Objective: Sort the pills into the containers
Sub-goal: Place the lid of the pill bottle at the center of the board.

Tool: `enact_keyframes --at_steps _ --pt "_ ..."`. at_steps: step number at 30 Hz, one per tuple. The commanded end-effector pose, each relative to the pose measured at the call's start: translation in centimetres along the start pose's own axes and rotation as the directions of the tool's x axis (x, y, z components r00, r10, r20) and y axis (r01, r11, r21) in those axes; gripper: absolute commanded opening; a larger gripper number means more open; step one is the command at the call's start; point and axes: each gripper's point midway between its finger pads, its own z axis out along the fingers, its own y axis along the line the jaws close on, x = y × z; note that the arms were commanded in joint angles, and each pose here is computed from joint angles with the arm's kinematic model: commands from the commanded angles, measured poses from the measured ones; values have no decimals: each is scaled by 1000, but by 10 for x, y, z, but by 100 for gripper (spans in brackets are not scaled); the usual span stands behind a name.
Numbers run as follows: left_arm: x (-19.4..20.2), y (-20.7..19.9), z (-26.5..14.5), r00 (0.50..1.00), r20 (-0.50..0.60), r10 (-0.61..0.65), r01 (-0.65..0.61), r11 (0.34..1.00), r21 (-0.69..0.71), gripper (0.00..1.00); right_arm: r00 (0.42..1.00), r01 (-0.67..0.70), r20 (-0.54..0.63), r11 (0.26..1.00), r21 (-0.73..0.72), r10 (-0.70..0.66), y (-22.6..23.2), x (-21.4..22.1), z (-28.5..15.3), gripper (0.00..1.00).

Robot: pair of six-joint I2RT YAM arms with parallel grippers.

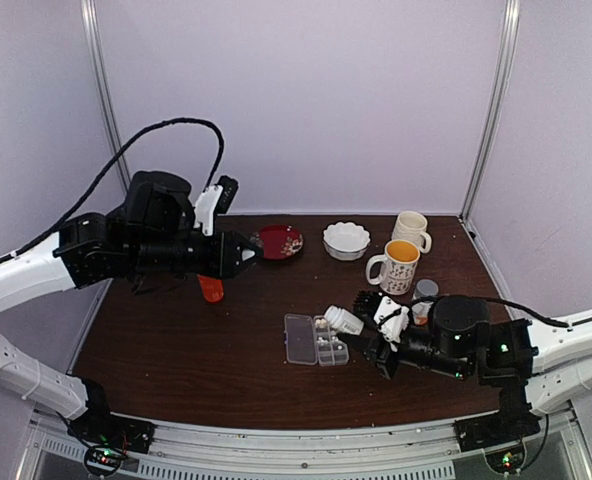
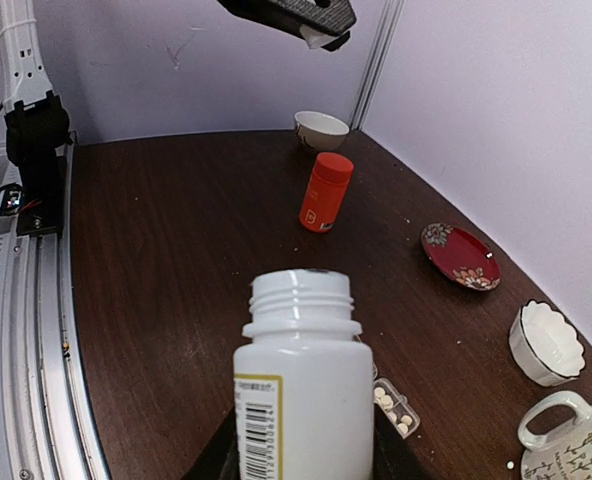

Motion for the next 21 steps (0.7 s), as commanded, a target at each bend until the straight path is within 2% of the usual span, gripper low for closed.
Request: enact_keyframes --at_steps 1,5,10,15,21 --pt "32 52 22 990 -63 122 -132 972 -195 0 989 -140 36 990 -10 141 3 17 -5 0" --pt "73 83 57 973 -201 113 -166 948 -271 0 983 -182 25 983 1 182 4 43 -6 0" --pt "119 103 98 933 -353 65 -170 946 -275 0 976 -216 5 976 26 216 5 75 -5 0" --pt "151 116 123 897 -442 33 -174 943 -283 0 966 -249 -56 968 43 251 9 106 4 0" --pt "170 130 136 880 -475 2 -161 942 -296 0 948 -303 -80 951 52 307 14 129 11 0"
